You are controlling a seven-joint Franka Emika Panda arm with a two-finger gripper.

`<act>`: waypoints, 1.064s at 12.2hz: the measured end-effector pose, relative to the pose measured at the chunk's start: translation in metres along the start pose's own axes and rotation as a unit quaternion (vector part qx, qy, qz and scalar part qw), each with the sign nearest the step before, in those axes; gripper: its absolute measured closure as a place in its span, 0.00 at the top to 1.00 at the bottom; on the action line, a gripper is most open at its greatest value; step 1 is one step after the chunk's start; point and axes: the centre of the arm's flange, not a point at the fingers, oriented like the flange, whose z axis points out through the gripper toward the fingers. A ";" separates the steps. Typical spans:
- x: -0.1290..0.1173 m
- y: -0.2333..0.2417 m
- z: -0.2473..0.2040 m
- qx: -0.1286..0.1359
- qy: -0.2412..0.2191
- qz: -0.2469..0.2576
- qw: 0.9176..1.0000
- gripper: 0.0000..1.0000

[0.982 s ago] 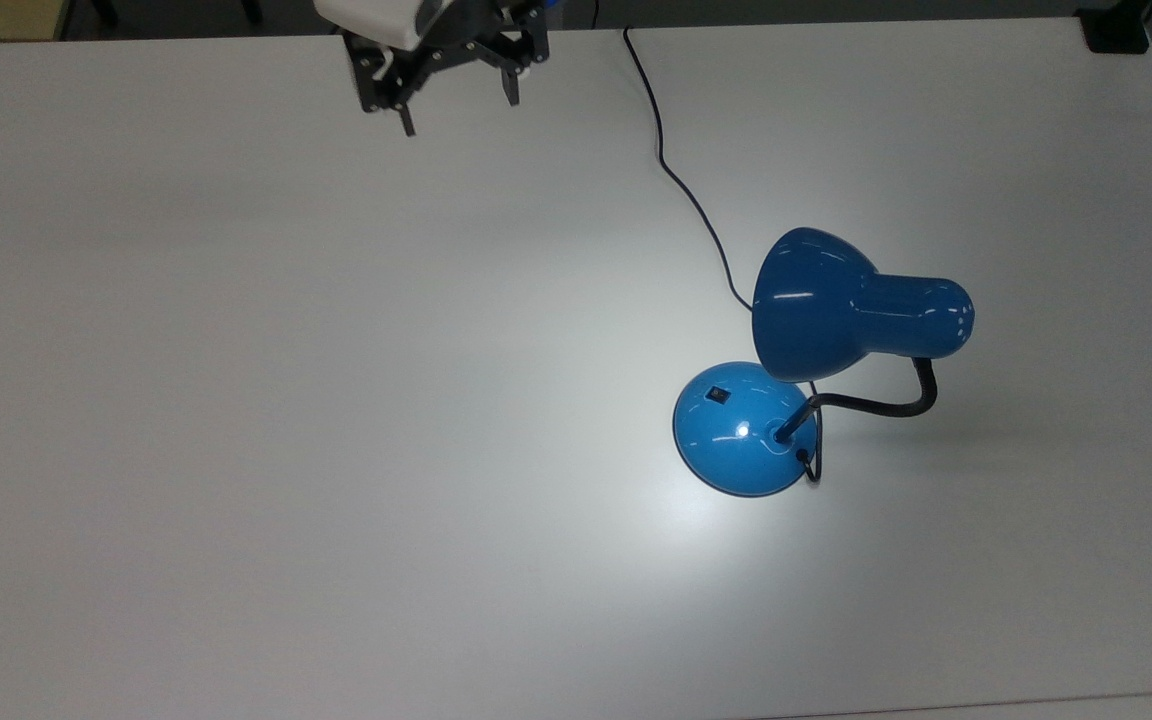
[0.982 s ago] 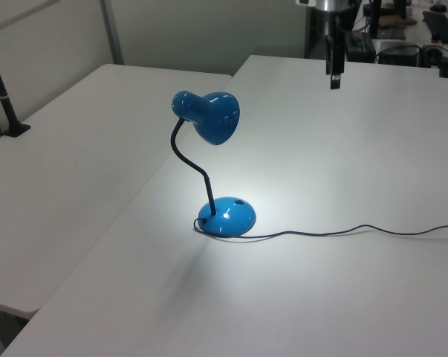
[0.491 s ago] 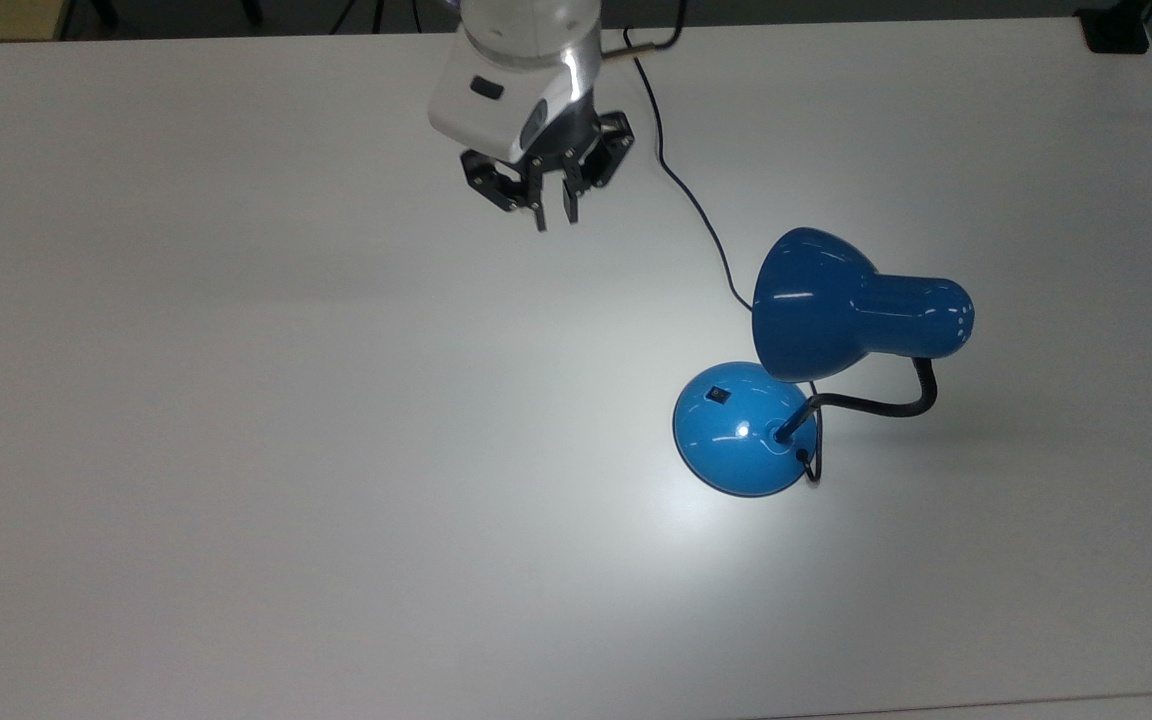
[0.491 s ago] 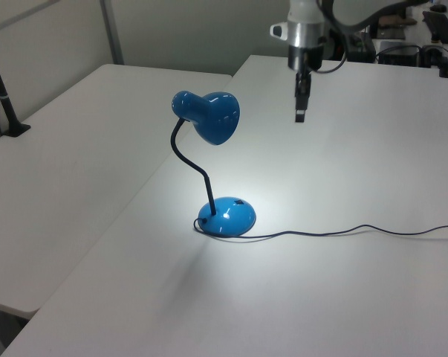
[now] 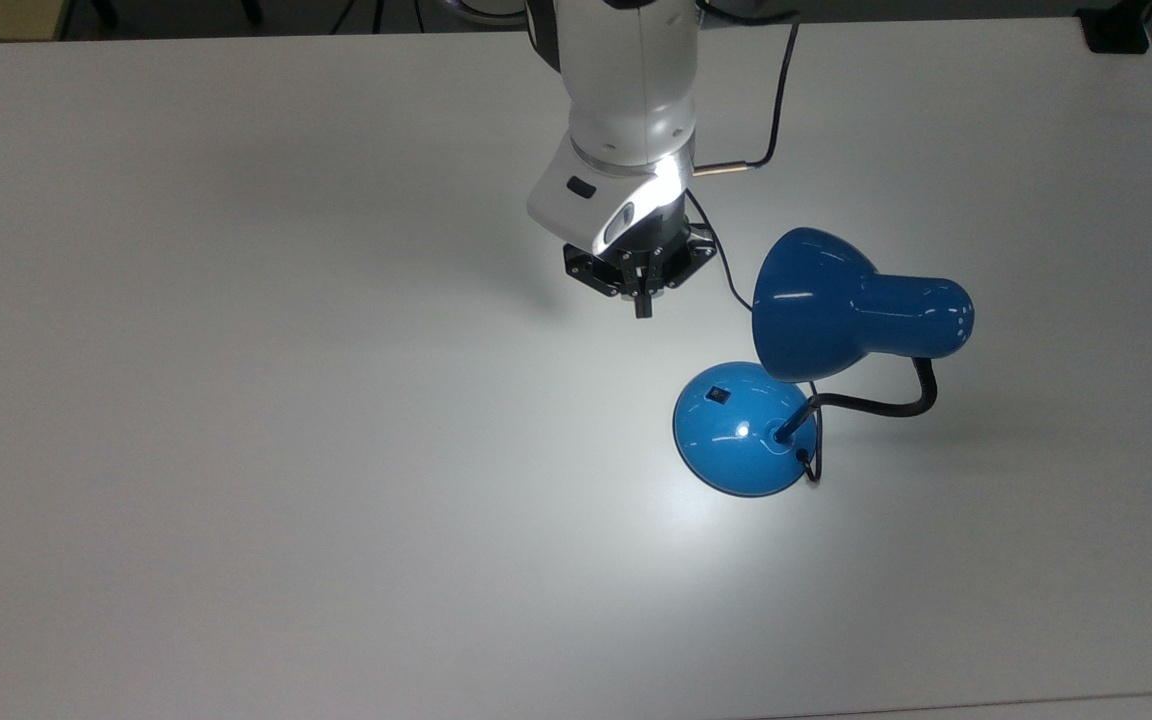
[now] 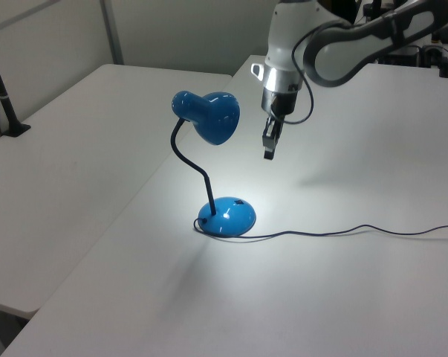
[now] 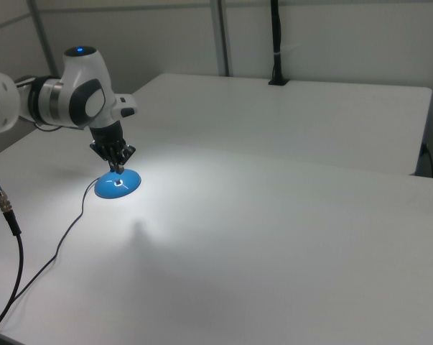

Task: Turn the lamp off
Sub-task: 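Move the gripper toward the blue lamp base and its switch, then lower the gripper onto the switch on the lamp base and press down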

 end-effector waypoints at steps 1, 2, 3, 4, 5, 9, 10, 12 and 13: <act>0.001 -0.010 0.014 0.004 0.007 0.007 1.000 0.01; 0.003 -0.016 0.025 0.007 0.016 0.018 1.000 0.01; 0.004 -0.021 0.037 0.011 0.023 0.029 0.999 0.01; 0.004 -0.023 0.045 0.012 0.027 0.033 0.999 0.01; 0.005 -0.025 0.053 0.014 0.030 0.035 0.999 0.01; 0.009 -0.032 0.070 0.034 0.047 0.063 0.996 0.01; 0.009 -0.032 0.072 0.037 0.047 0.067 0.996 0.01; 0.008 -0.034 0.077 0.040 0.045 0.068 0.996 0.01; 0.009 -0.038 0.079 0.042 0.055 0.067 0.995 0.01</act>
